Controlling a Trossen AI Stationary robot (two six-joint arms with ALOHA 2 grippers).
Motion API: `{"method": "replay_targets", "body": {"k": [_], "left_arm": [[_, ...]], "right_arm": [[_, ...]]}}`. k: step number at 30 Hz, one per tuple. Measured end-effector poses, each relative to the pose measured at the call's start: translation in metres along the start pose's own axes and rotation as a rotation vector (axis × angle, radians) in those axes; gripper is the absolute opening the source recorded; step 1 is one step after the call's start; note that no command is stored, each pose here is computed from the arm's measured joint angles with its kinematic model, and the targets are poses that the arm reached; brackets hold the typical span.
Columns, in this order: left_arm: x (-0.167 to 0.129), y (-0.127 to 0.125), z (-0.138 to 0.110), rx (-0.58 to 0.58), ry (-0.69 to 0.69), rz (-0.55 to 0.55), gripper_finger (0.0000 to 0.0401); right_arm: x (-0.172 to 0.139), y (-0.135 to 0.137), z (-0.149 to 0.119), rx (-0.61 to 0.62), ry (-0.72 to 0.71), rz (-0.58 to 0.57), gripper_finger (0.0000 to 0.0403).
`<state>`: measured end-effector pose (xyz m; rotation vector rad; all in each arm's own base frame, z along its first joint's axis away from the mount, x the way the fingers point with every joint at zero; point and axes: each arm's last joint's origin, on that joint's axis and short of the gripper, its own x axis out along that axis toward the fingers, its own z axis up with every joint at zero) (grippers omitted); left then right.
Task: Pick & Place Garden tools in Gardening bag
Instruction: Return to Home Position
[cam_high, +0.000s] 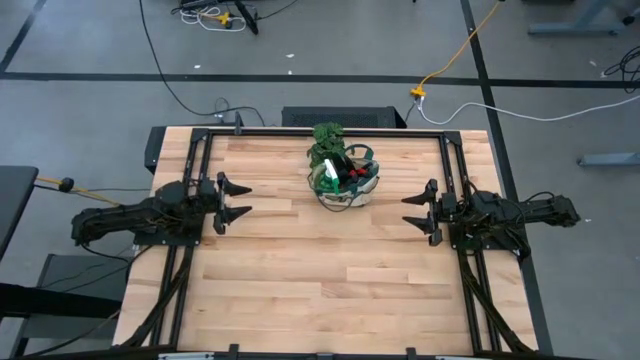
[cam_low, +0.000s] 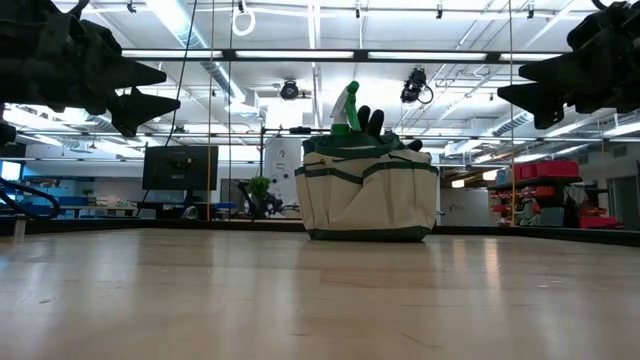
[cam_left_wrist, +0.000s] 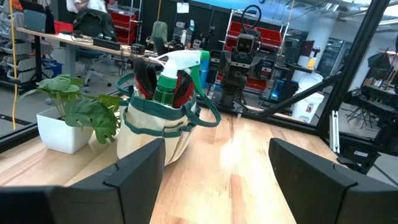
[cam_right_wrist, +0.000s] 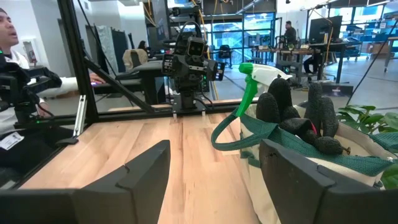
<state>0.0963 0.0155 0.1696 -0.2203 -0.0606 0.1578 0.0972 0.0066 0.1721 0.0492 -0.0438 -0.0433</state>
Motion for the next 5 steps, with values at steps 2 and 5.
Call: {"method": "replay_targets", "body": {"k": [2, 5], "left_arm": [[0.0, 0.0, 0.0, 0.0, 0.0, 0.0, 0.0291], [0.0, 0.0, 0.0, 0.0, 0.0, 0.0, 0.0291]], "right_arm": [[0.0, 0.0, 0.0, 0.0, 0.0, 0.0, 0.0247], [0.0, 0.0, 0.0, 0.0, 0.0, 0.0, 0.0247]]}}
